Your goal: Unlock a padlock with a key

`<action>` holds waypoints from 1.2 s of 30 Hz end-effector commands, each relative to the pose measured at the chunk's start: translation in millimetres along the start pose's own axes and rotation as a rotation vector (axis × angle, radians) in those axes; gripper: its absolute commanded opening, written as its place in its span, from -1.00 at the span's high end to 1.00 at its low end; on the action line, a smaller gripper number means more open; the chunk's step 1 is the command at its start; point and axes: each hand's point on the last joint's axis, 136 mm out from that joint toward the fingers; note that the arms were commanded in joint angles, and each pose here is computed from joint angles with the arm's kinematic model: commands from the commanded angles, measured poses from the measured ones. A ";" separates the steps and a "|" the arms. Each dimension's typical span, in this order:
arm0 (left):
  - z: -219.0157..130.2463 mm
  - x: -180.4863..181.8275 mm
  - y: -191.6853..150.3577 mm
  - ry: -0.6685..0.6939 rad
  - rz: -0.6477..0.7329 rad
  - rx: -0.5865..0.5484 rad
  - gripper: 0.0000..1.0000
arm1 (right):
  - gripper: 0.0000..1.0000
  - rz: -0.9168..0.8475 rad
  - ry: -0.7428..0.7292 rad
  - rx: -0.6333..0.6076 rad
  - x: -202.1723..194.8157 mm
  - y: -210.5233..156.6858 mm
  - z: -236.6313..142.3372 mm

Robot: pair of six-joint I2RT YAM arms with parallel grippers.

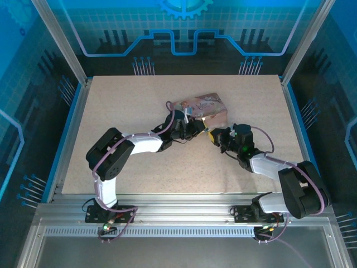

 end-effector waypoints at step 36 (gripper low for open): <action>-45.1 12.0 -34.4 0.168 0.048 0.129 0.79 | 0.31 -0.933 -0.360 0.217 -27.3 -43.8 -53.8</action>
Point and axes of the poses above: each hand's point on the last joint's axis, 136 mm out from that joint toward the fingers, its own z axis out along the fingers, its own x axis along the line the jaws close on, y = z × x, and after that the axes turned 2 degrees about z, right-handed
